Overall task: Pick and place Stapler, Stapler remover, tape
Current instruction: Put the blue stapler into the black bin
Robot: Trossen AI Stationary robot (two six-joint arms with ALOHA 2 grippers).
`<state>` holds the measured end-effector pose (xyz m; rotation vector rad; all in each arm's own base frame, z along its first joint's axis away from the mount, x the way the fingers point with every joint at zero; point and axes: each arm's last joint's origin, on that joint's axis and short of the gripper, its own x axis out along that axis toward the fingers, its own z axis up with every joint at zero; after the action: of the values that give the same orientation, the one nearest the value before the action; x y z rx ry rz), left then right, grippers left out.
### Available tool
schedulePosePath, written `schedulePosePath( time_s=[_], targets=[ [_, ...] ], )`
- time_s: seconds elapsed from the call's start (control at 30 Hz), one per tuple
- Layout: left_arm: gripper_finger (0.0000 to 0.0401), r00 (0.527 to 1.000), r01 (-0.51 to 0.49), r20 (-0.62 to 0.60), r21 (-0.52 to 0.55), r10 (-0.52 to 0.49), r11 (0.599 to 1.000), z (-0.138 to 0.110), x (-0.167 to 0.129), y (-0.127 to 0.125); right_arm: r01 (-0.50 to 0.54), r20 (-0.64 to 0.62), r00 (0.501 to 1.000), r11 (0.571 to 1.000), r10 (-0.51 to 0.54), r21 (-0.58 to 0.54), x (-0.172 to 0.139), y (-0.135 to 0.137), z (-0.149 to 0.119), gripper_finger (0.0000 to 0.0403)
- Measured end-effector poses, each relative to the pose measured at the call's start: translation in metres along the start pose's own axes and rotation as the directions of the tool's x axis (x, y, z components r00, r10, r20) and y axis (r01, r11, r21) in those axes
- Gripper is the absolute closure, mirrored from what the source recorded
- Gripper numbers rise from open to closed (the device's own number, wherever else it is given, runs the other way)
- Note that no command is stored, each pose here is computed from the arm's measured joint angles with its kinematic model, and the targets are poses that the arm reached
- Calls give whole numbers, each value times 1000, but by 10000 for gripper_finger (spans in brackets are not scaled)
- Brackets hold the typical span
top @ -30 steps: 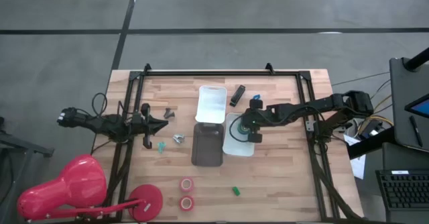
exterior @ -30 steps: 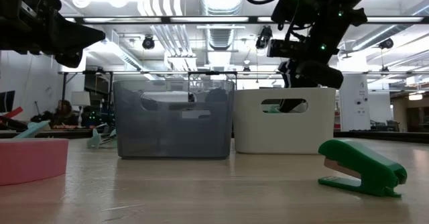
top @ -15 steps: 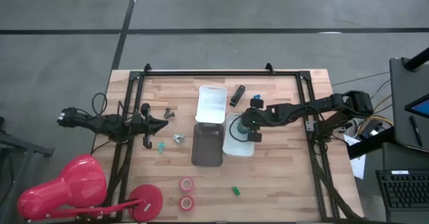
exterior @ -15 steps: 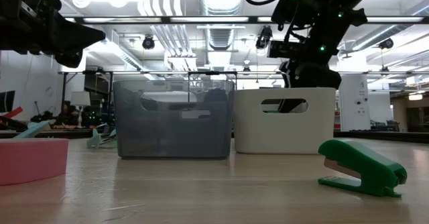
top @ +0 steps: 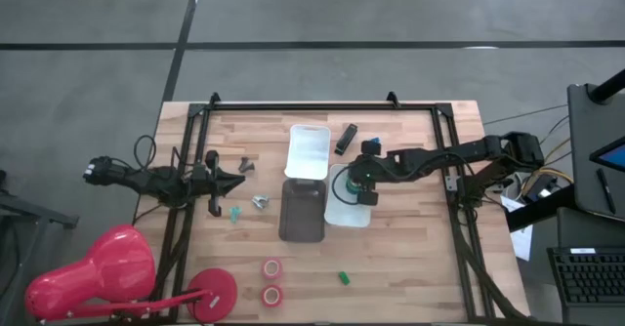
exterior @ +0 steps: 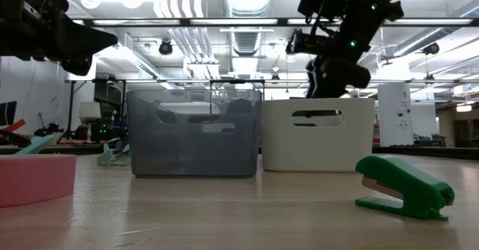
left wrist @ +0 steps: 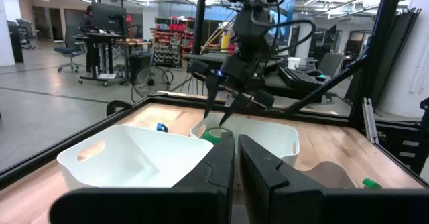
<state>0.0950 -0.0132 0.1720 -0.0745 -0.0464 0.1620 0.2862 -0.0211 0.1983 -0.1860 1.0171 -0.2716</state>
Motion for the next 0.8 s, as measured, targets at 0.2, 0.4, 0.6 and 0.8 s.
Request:
schedulePosePath(
  time_s=[0.2, 0.4, 0.6, 0.8],
  targets=[
    [378, 1000, 0, 0, 0, 0, 1000, 0, 0, 0, -14, -34, 999, 1000, 13, -26, -14, -1, 12, 245],
    [378, 1000, 0, 0, 0, 0, 1000, 0, 0, 0, -36, -51, 998, 999, 34, -24, -25, -1, 20, 257],
    [378, 1000, 0, 0, 0, 0, 1000, 0, 0, 0, -172, -61, 983, 985, 174, 33, -30, 9, 22, 265],
    [378, 1000, 0, 0, 0, 0, 1000, 0, 0, 0, -260, -44, 965, 966, 260, -2, -41, 37, 24, 274]
  ],
)
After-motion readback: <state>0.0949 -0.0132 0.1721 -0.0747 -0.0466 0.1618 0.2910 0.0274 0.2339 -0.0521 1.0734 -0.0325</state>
